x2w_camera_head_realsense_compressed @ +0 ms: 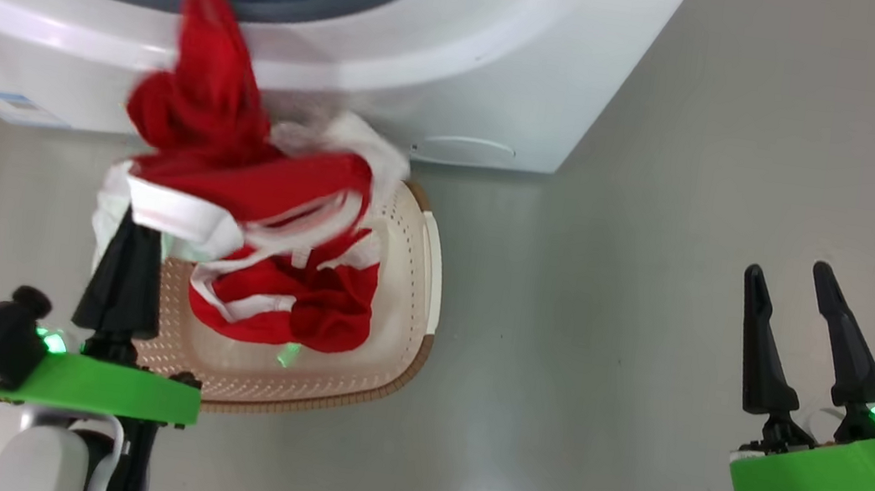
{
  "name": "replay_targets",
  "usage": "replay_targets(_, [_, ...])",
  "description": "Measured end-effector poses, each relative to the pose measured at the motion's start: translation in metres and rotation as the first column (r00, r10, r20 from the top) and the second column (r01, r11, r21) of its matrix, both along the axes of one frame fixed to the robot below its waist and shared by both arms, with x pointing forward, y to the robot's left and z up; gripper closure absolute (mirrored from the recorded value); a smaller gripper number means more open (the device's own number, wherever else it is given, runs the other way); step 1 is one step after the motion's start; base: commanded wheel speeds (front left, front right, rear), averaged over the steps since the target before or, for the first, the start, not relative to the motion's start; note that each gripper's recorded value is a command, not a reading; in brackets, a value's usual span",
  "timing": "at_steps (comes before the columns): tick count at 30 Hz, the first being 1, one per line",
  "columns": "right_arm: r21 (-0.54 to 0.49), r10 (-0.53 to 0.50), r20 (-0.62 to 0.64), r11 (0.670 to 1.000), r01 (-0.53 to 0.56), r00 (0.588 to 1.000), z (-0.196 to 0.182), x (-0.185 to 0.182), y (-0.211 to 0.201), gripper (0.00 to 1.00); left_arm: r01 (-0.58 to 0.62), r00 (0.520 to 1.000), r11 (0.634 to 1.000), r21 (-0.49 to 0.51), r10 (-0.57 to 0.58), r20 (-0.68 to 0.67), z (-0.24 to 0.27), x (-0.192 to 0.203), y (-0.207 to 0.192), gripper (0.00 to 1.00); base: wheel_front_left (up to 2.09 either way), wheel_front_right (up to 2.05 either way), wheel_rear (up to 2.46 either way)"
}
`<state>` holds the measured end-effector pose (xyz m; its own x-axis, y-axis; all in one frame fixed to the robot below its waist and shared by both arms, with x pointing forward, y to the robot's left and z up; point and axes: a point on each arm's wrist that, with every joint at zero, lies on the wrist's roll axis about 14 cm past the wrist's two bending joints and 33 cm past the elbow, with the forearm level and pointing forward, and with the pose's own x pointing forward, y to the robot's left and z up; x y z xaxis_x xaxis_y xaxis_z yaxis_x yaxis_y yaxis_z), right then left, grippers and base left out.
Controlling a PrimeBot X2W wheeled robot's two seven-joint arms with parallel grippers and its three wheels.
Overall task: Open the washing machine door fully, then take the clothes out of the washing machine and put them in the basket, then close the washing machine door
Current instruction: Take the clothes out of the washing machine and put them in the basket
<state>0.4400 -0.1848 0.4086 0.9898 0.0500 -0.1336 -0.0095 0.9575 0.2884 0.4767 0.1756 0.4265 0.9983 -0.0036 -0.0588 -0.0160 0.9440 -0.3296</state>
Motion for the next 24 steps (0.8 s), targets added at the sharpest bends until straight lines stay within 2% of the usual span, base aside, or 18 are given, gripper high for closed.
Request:
replay_targets(1, [0.002,-0.002,-0.004,1.000,0.002,1.000,-0.003,0.003,0.000,0.00,0.013,0.998,1.000,0.009,-0.012,-0.054,-0.020,-0.001,-0.002,1.00,0.00,0.00,0.00])
replay_targets(10, [0.002,-0.013,-0.041,1.000,0.013,0.999,-0.024,0.012,-0.002,0.00,0.073,0.964,0.997,0.033,-0.062,-0.259,-0.095,0.001,-0.016,1.00,0.00,0.00,0.00])
replay_targets(24, [0.002,-0.004,-0.100,1.000,0.004,0.995,-0.059,0.023,0.001,0.00,0.206,0.859,0.978,0.040,-0.160,-0.487,-0.184,0.000,-0.046,1.00,0.00,0.00,0.00])
